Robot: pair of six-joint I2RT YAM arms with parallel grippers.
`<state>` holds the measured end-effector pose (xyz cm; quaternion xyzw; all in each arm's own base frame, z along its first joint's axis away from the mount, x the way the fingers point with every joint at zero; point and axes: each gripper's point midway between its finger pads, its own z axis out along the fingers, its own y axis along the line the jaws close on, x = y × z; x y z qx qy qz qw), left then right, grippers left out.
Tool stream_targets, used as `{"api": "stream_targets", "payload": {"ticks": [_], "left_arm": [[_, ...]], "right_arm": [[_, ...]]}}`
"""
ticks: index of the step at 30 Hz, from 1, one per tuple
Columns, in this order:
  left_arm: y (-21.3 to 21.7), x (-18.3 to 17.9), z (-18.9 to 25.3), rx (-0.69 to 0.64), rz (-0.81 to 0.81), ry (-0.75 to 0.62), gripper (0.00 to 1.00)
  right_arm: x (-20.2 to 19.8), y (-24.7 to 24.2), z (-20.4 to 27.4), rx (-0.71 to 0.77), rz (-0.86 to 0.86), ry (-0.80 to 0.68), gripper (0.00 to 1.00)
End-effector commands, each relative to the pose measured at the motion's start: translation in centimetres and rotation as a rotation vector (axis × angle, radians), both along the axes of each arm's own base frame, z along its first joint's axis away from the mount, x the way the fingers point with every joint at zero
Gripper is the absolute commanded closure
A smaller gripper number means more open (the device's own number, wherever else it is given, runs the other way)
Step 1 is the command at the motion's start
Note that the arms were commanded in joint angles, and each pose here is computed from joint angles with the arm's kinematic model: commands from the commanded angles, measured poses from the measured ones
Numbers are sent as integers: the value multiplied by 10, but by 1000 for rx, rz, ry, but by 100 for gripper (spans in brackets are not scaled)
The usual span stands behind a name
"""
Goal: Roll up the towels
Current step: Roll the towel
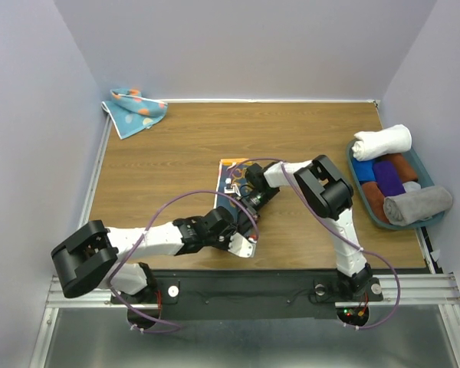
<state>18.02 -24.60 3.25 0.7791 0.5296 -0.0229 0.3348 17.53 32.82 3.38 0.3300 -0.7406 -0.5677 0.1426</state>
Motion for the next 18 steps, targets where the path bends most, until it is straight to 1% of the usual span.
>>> {"api": "stream_targets", "payload": {"ticks": [1,2,4,5,6,7,8,9,10,11,13,14,16,17,18], "left_arm": [[-2,-5,-2,18,-6,38,66],[-1,-11,-8,43,-13,79,72],[0,-23,-11,63,-23,167,80],[-2,-36,-10,67,-43,249,80],[-3,-42,-8,62,-49,283,81],[-3,-46,-6,56,-48,317,81],[-3,-55,-3,57,-58,371,81],[-4,-57,-1,53,-60,392,81],[-7,-57,4,42,-59,412,81],[-3,-62,1,57,-54,470,81],[-5,-67,7,58,-52,559,80],[-1,-65,2,72,-25,614,80],[-2,-65,5,73,-15,697,78],[-7,-66,8,66,-13,781,78],[-5,-59,9,51,16,822,77]], "right_arm": [[6,-5,-5,-16,9,-17,82],[9,-5,-4,-18,7,-24,74],[24,-7,4,-17,-18,-65,63],[31,-8,8,-18,-36,-76,58],[46,-15,13,-23,-75,-95,50],[60,-16,29,1,-100,-150,39],[70,-20,37,-3,-128,-171,35],[88,-31,43,-20,-168,-222,23],[101,-35,52,-25,-194,-272,19],[111,-41,73,-16,-219,-349,16],[134,-59,87,-55,-283,-449,15],[143,-70,109,-50,-326,-521,13],[155,-82,124,-88,-380,-627,11],[153,-87,128,-106,-392,-658,6],[153,-95,144,-126,-417,-746,5]]}}
